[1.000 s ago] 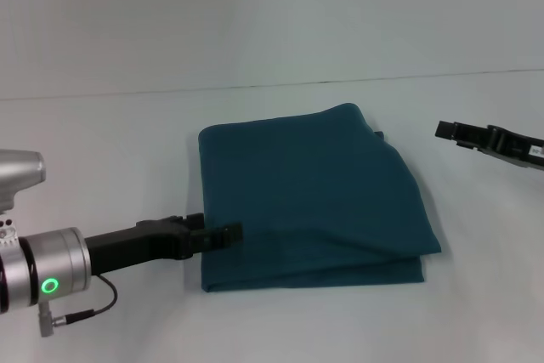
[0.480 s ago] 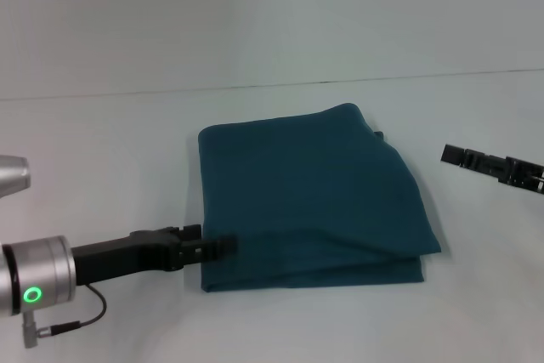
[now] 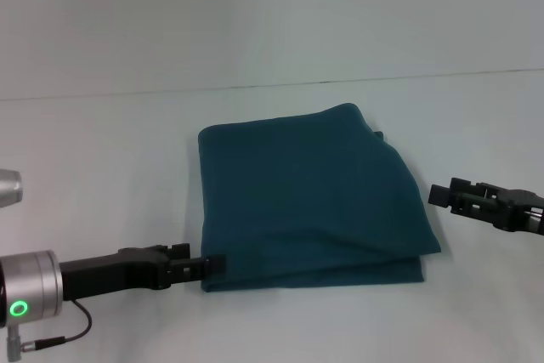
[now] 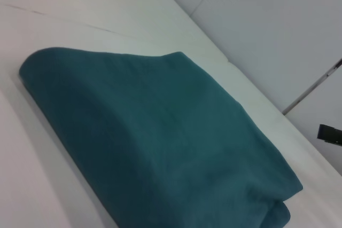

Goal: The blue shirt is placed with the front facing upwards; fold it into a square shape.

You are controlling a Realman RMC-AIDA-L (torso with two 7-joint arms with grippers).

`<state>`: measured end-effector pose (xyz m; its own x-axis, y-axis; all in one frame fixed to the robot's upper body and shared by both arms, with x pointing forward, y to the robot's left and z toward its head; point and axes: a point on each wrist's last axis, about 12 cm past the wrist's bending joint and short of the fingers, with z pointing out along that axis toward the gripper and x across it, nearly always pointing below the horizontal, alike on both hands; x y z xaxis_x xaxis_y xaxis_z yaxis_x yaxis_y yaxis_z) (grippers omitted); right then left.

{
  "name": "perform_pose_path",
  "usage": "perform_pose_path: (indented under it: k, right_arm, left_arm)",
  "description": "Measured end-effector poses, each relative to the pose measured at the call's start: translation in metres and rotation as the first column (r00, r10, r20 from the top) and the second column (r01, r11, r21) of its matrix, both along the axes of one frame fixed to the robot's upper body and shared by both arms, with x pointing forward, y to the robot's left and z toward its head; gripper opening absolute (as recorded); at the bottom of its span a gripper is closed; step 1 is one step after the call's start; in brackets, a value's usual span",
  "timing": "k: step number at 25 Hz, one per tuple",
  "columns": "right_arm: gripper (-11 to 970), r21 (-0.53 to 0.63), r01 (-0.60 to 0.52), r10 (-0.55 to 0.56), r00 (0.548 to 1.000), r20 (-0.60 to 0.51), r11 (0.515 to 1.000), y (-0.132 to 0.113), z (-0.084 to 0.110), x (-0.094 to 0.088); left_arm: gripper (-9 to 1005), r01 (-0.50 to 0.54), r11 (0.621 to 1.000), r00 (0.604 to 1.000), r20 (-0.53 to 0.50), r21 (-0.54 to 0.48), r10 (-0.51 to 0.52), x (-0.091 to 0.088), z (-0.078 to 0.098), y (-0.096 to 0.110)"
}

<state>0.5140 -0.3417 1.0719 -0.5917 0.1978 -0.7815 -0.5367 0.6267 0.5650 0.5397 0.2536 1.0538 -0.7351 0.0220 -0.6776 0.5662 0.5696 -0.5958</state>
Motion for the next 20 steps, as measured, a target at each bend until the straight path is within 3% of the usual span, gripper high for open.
perform_pose_path:
  k: [3, 8, 20]
  right_arm:
    - [790, -0.002, -0.005, 0.005, 1.000, 0.002, 1.000, -0.004, 0.003, 0.000]
    - [922, 0.002, 0.003, -0.003, 1.000, -0.016, 1.000, -0.013, 0.011, 0.005]
    - [923, 0.009, 0.000, 0.000, 1.000, -0.010, 1.000, -0.014, 0.020, 0.014]
  left_arm:
    - [946, -0.001, 1.000, 1.000, -0.016, -0.004, 0.001, 0.003, 0.002, -0.002]
    - [946, -0.015, 1.000, 0.998, -0.063, 0.003, 0.015, 0.007, 0.005, 0.000]
    - [947, -0.041, 0.998, 0.990, -0.133, 0.052, 0.047, 0.011, 0.002, 0.004]
